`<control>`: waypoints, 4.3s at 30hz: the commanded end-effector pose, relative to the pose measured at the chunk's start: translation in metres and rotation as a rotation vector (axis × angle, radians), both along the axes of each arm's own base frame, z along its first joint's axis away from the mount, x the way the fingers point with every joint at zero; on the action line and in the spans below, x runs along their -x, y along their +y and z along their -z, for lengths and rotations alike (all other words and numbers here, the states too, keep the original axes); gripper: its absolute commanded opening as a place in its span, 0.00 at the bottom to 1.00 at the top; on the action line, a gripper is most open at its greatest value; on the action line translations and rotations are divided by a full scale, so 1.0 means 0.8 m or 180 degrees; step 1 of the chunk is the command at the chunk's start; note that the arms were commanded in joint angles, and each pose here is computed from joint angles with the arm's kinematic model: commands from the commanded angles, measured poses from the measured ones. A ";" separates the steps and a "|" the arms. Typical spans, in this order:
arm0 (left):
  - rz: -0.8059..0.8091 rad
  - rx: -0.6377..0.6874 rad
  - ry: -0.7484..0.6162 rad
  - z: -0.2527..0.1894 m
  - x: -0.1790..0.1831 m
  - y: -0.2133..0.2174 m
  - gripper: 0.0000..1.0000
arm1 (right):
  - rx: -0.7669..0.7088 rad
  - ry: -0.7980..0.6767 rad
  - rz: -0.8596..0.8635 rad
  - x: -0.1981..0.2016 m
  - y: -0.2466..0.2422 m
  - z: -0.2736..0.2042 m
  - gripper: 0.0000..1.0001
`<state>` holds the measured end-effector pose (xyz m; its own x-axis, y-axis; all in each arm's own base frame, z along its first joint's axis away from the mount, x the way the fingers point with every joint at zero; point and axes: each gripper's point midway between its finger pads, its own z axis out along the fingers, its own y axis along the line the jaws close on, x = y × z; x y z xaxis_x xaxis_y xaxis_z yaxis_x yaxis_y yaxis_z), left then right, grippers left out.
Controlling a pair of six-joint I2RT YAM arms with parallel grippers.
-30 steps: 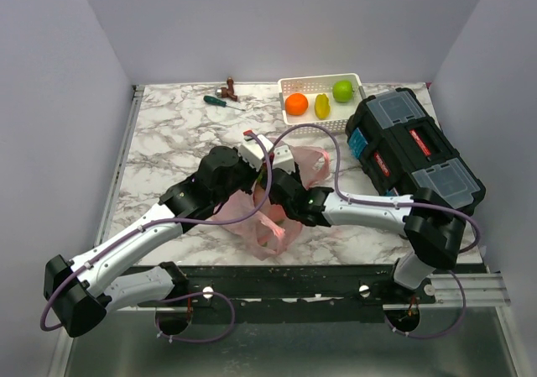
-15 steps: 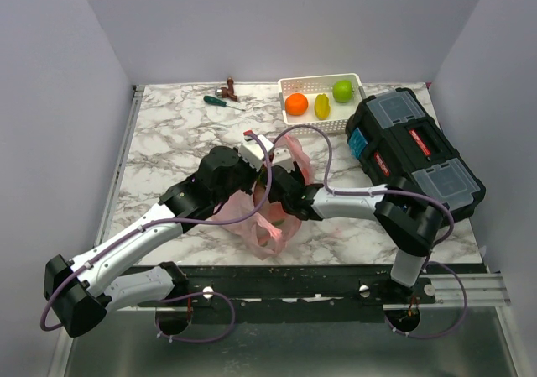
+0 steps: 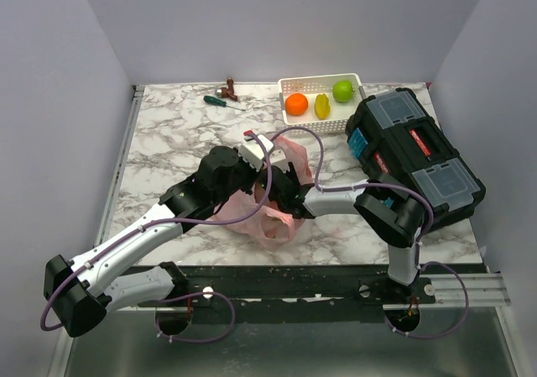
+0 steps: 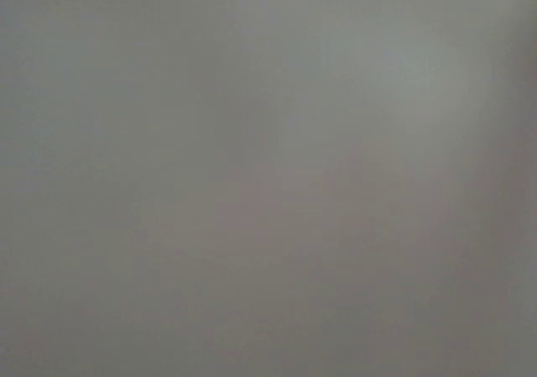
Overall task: Take the fake fruits out of the plastic bag
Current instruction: Take out the fake fruit from the plastic bag, then place the fake fruit in the bin.
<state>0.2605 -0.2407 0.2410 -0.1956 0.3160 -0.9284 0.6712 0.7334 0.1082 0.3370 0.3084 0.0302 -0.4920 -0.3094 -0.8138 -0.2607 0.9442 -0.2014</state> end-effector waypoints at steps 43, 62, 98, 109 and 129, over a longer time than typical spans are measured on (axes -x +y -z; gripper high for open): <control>-0.0258 -0.0139 -0.0202 -0.009 -0.016 0.017 0.00 | -0.1427 0.0417 -0.0934 0.128 -0.015 -0.221 0.01; -0.0238 -0.0152 -0.0189 -0.008 -0.016 0.015 0.00 | -0.1713 -0.0278 -0.0942 0.148 -0.078 -0.370 0.01; -0.0163 -0.0111 -0.0152 -0.008 -0.013 0.009 0.00 | -0.0955 -0.0548 0.0854 -0.135 -0.158 -0.368 0.01; -0.0110 -0.0072 -0.0117 -0.007 -0.011 0.004 0.00 | -0.0907 0.0486 0.0465 -0.243 -0.161 -0.246 0.01; -0.0046 -0.0060 -0.0033 0.000 -0.009 -0.004 0.00 | -0.0196 0.1270 -0.0783 -0.240 -0.147 -0.131 0.01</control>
<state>0.2687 -0.2356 0.2335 -0.1987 0.3521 -0.9146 0.6426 0.7514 0.1497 0.5388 0.1891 0.1627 -0.6908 -0.2886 -0.6630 -0.4141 0.9095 0.0355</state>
